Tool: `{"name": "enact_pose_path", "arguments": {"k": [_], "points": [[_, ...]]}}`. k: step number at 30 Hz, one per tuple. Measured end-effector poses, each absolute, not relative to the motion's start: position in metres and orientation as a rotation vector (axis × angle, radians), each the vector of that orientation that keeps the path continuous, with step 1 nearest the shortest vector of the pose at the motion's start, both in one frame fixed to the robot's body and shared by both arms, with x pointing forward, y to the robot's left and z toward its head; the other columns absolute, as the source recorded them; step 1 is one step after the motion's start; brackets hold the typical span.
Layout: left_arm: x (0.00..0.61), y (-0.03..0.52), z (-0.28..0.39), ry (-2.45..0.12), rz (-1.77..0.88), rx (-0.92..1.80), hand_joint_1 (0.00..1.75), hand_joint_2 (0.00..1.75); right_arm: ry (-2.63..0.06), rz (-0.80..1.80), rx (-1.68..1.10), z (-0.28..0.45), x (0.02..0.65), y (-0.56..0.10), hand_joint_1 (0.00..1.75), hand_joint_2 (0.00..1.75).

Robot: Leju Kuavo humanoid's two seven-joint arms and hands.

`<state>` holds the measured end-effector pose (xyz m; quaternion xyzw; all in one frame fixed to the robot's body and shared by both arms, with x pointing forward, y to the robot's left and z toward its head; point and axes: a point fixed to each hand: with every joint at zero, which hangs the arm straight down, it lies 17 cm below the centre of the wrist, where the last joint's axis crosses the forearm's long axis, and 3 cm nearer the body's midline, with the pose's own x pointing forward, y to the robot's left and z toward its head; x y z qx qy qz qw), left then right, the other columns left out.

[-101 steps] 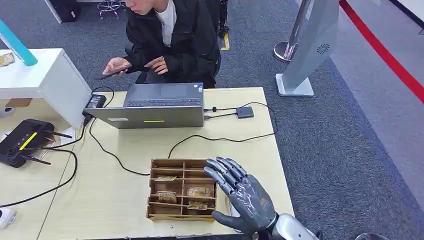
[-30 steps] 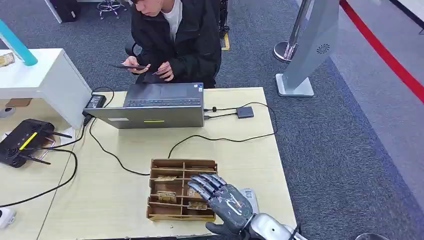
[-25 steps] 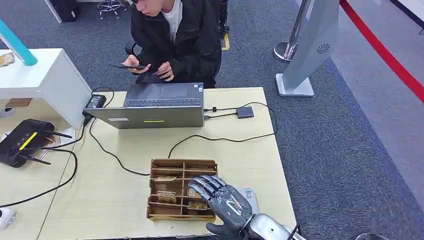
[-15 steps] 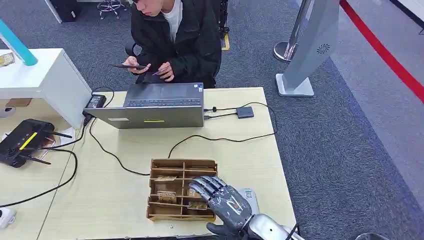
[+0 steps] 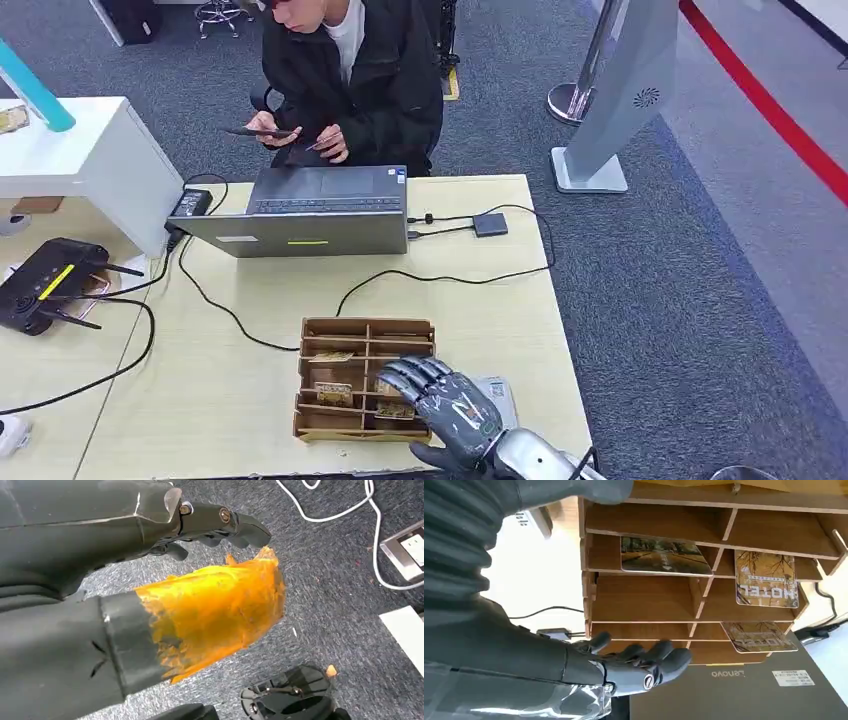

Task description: Pass the card to the sensor for recognition and then transmit it.

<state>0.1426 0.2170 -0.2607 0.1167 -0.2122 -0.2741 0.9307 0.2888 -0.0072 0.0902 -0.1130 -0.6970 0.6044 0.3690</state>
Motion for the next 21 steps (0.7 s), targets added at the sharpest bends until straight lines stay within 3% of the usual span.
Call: {"name": "enact_pose_path", "arguments": {"k": [11, 21], "points": [[0.1426, 0.2171, -0.2607, -0.434, -0.560, 0.239, 0.00, 0.00, -1.789, 1.551, -0.290, 0.0903, 0.2888, -0.0069, 0.66, 1.75], [0.1427, 0.2173, -0.2606, -0.435, -0.560, 0.240, 0.00, 0.00, -1.789, 1.551, -0.290, 0.0902, 0.2888, -0.0070, 0.72, 1.75]]}}
